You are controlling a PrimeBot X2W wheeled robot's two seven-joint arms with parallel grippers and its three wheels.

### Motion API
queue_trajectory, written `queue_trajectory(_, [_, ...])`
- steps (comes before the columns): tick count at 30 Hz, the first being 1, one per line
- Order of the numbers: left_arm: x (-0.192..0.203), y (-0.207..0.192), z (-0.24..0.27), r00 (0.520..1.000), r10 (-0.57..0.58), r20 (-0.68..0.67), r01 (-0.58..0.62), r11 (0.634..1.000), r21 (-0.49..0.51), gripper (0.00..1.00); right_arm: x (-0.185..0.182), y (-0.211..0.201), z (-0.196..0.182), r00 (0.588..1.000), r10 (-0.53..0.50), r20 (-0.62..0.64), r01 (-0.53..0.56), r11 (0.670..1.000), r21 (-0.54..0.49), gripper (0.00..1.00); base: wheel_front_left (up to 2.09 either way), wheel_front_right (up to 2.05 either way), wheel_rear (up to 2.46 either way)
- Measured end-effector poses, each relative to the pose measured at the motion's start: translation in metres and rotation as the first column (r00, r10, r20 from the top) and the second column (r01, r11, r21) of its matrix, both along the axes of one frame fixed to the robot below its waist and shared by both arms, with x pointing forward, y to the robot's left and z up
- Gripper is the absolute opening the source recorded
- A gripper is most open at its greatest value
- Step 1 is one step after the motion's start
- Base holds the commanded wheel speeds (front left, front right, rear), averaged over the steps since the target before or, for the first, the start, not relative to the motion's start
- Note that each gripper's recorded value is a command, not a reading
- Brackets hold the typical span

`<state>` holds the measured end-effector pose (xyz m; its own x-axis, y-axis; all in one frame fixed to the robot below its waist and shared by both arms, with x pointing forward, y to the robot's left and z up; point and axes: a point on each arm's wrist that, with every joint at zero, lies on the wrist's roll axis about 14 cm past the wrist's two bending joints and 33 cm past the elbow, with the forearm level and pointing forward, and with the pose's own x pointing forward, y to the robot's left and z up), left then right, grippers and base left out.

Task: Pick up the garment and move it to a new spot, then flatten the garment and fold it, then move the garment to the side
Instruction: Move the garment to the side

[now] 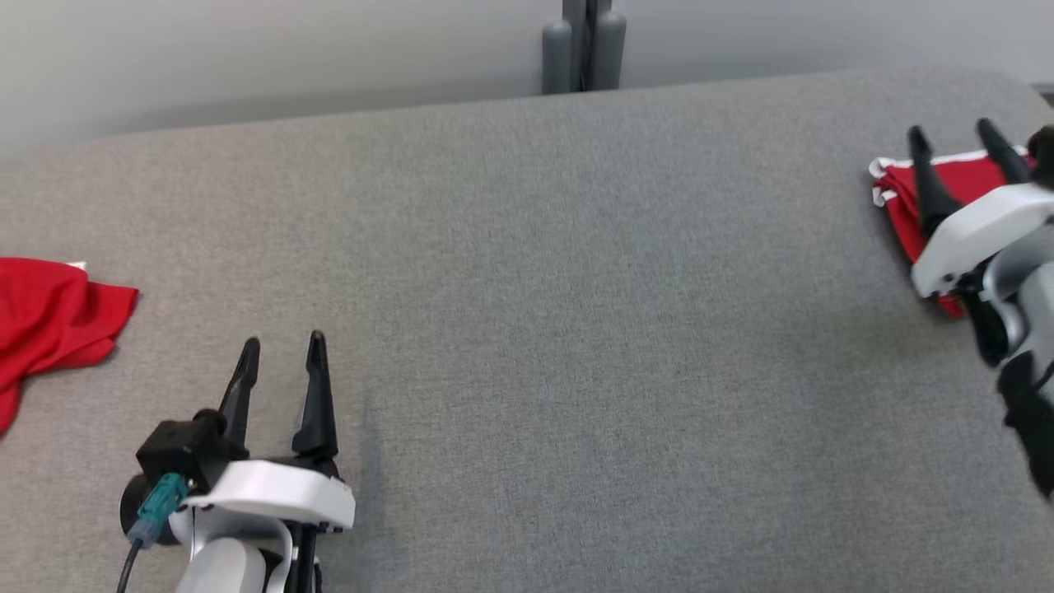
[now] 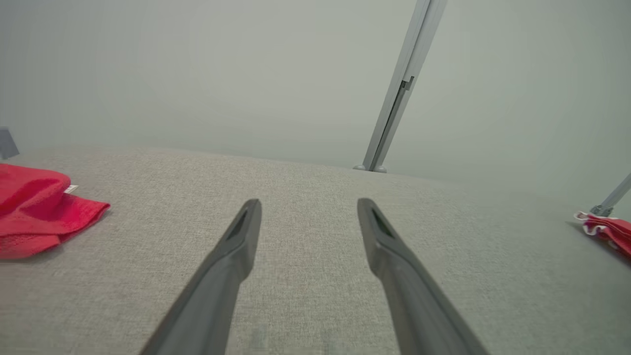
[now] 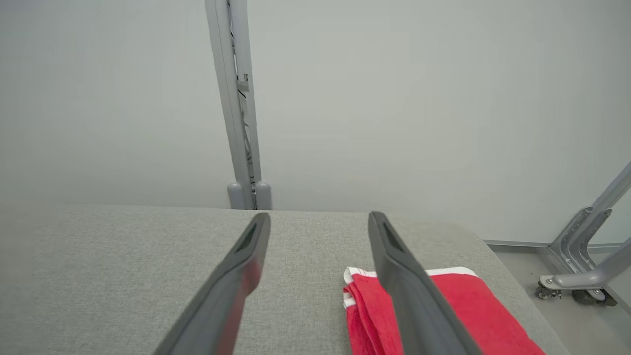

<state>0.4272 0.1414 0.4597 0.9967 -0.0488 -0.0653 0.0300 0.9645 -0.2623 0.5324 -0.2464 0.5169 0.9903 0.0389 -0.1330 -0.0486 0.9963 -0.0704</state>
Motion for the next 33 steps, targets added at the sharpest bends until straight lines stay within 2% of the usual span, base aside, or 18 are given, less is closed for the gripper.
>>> queue_trajectory(8, [-0.031,0.009,-0.002,0.999,0.031,-0.019,-0.031,0.999,-0.009,1.0,-0.041,0.055,0.006,0.989,0.068,0.131,-0.081,0.992,0.098,1.0,0.0,0.0,0.0])
queue_trajectory(12, [-0.045,0.013,-0.002,0.999,0.04,-0.021,-0.04,0.999,-0.004,1.0,-0.069,0.077,0.002,0.983,0.066,0.17,-0.09,0.986,0.138,1.0,0.0,0.0,0.0])
queue_trajectory(23, [-0.07,0.021,0.002,0.997,0.071,-0.006,-0.071,0.997,0.011,1.0,-0.133,0.097,-0.003,0.975,0.086,0.206,-0.12,0.979,0.163,1.0,0.0,0.0,0.0])
queue_trajectory(33, [-0.077,0.018,0.004,0.998,0.063,0.001,-0.063,0.997,0.037,1.0,-0.158,0.099,-0.001,0.977,0.083,0.197,-0.125,0.969,0.213,1.0,0.0,0.0,0.0])
